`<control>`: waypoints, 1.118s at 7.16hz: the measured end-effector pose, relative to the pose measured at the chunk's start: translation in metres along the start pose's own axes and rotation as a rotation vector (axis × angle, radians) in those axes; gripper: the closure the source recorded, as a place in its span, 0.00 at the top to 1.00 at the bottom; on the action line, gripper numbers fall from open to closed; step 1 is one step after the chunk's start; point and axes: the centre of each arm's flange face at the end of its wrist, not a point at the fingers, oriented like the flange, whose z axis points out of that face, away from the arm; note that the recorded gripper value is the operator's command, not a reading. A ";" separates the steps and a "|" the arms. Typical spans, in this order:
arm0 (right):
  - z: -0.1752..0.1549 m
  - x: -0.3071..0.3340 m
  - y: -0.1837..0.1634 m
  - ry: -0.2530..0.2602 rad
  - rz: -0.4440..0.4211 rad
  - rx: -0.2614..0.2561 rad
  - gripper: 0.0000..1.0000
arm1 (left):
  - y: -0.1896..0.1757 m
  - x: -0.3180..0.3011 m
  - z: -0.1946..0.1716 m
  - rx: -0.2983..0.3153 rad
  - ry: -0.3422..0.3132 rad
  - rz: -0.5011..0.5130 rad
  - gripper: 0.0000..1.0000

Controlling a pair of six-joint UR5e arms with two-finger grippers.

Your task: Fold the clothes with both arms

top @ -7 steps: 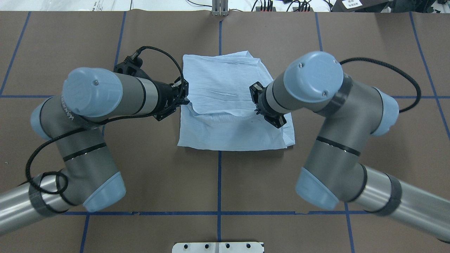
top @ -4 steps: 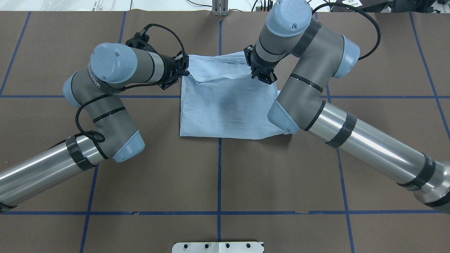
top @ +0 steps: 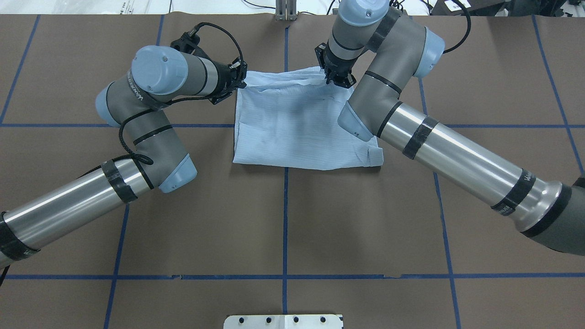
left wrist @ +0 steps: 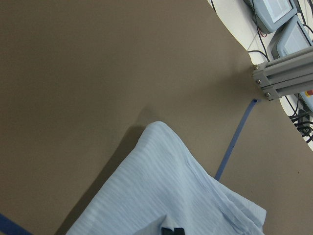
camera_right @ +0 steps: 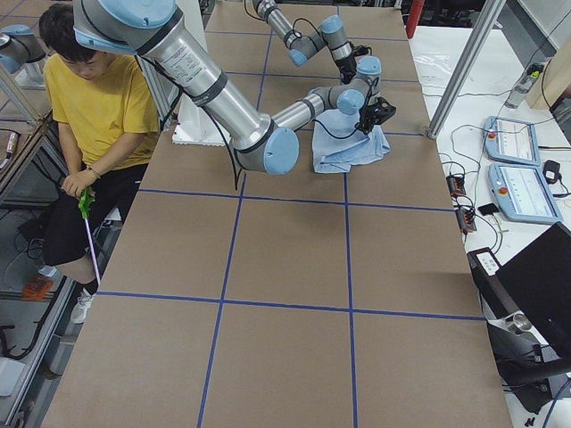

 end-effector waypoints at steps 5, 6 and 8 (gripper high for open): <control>-0.017 -0.024 -0.066 -0.075 -0.201 0.055 1.00 | -0.094 0.000 0.006 0.051 0.042 0.139 0.70; -0.024 -0.020 -0.101 -0.063 -0.261 0.068 1.00 | -0.117 -0.015 -0.005 0.034 0.026 0.178 0.70; -0.031 0.019 -0.169 -0.022 -0.372 0.040 1.00 | -0.161 -0.067 -0.040 -0.043 -0.014 0.317 0.70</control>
